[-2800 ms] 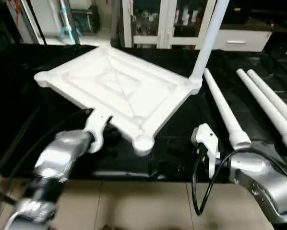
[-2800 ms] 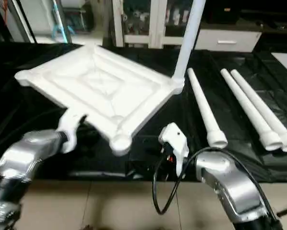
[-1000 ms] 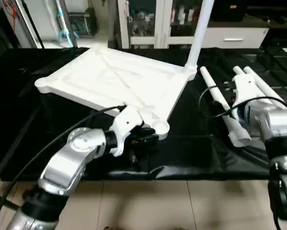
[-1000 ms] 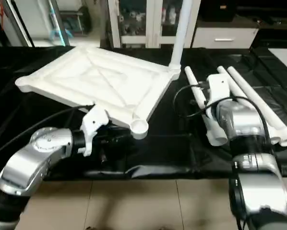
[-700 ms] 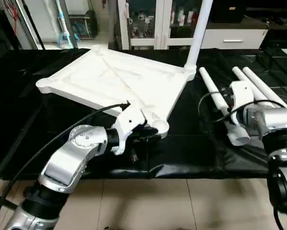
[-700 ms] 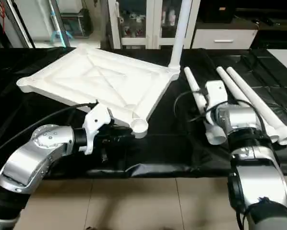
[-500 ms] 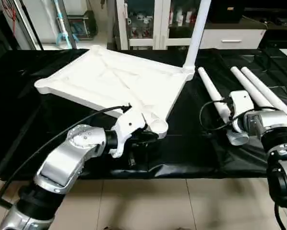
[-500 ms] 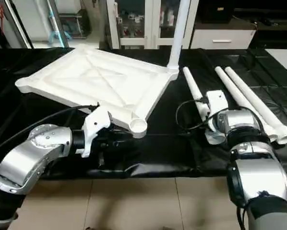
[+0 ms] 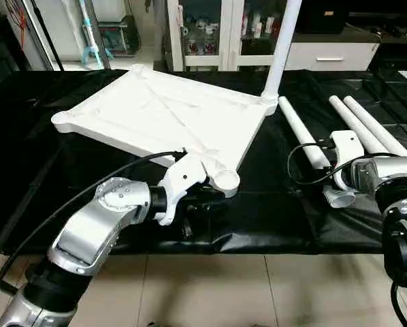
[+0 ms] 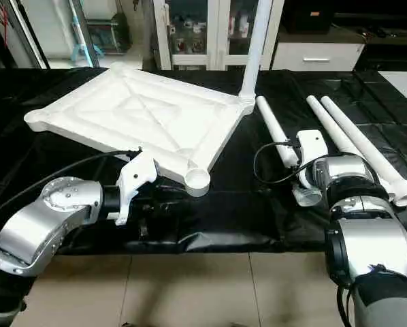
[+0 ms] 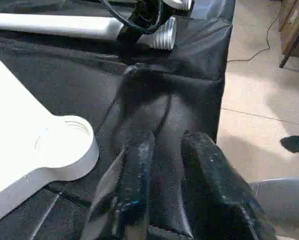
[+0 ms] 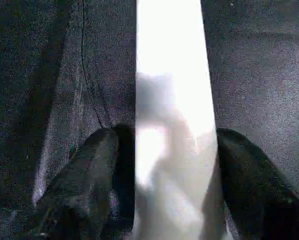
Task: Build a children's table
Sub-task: Pick table leg
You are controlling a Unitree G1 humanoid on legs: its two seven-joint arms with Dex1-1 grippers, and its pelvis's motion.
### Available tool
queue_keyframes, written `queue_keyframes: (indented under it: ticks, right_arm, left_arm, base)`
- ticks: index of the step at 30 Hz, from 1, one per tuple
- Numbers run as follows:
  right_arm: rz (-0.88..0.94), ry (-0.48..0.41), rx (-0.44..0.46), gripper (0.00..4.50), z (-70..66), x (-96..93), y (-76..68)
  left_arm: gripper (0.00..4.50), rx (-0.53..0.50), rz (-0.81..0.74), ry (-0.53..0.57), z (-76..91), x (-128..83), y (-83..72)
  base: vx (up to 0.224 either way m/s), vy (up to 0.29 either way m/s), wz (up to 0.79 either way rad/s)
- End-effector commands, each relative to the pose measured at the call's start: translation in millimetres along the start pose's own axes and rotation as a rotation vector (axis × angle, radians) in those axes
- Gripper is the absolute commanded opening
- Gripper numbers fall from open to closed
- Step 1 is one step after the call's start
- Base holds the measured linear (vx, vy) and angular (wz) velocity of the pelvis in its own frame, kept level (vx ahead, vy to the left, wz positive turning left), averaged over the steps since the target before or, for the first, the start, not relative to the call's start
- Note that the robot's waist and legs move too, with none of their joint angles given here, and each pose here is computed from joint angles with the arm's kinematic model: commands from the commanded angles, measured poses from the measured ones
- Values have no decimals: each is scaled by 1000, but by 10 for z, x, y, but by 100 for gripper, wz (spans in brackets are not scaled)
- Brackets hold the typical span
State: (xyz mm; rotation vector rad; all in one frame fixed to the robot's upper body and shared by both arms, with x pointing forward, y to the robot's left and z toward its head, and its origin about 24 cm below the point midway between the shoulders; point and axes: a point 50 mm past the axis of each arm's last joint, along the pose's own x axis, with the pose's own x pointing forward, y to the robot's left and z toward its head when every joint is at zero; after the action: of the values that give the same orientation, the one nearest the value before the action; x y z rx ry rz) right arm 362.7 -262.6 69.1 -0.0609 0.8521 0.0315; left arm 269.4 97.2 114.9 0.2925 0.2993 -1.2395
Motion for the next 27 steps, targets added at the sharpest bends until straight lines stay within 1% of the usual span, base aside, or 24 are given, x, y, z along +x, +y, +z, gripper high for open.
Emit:
queue_keyframes:
  ticks: [1,4,7,8,9,10,11,12,13,14,15,16,17,18,19,20,21,22,23,24,26,27]
  right_arm:
    - [7,35,37,270,-99,20,-32]
    - [6,38,43,238,-115,24,-40]
    - [0,29,64,225,-126,25,-60]
    - [-1,28,66,207,-126,24,-61]
    - [-4,21,76,201,-123,22,-69]
    - [-12,9,95,201,-118,20,-82]
    - [-22,-10,132,195,-118,14,-111]
    - [-24,-14,142,193,-122,13,-119]
    - [-24,-20,177,193,-143,12,-138]
    - [-23,-22,193,191,-155,12,-146]
    - [-26,-25,228,190,-195,17,-168]
    - [-26,-27,232,190,-202,18,-171]
    - [-25,-28,251,189,-249,28,-184]
    - [-35,-82,248,189,-248,31,-205]
    - [-33,-111,246,189,-233,28,-206]
    - [-25,-163,244,188,-198,18,-198]
    - [-16,-244,232,188,-141,-7,-182]
    - [-16,-244,232,188,-141,-7,-182]
    - [3,-338,216,188,-88,-49,-148]
    - [23,-408,204,188,-59,-98,-106]
    - [63,-521,159,188,-29,-210,6]
    - [73,-548,146,188,-22,-241,38]
  left_arm:
    - [154,-1,-16,-8,48,-18,6]
    - [174,-11,-18,-15,53,-16,5]
    - [187,-13,-11,-26,75,-11,13]
    - [206,-14,-10,-27,76,-10,15]
    - [211,-15,-5,-31,84,-9,22]
    - [211,-16,4,-35,92,-10,31]
    - [223,-21,11,-40,95,-25,42]
    - [235,-22,12,-41,94,-31,44]
    - [235,-28,16,-45,84,-47,48]
    - [247,-31,19,-47,79,-53,50]
    - [258,-39,29,-52,72,-58,58]
    - [258,-38,31,-53,72,-57,60]
    - [261,-36,45,-62,79,-48,71]
    - [261,-31,81,-93,115,-27,108]
    - [275,-27,107,-114,137,-20,134]
    - [289,-30,147,-144,164,-15,176]
    - [297,-38,198,-176,196,-12,232]
    - [300,-38,198,-176,196,-12,232]
    - [301,-50,252,-205,225,-9,294]
    - [302,-63,297,-227,251,-5,345]
    - [302,-89,344,-261,298,21,401]
    - [302,-97,345,-271,313,32,403]
  base:
    - [0,0,0]
    - [0,0,0]
    - [0,0,0]
    - [0,0,0]
    - [0,0,0]
    - [0,0,0]
    - [0,0,0]
    - [0,0,0]
    - [0,0,0]
    - [0,0,0]
    - [0,0,0]
    - [0,0,0]
    - [0,0,0]
    - [0,0,0]
    - [0,0,0]
    - [0,0,0]
    - [0,0,0]
    - [0,0,0]
    - [0,0,0]
    - [0,0,0]
    - [0,0,0]
    - [0,0,0]
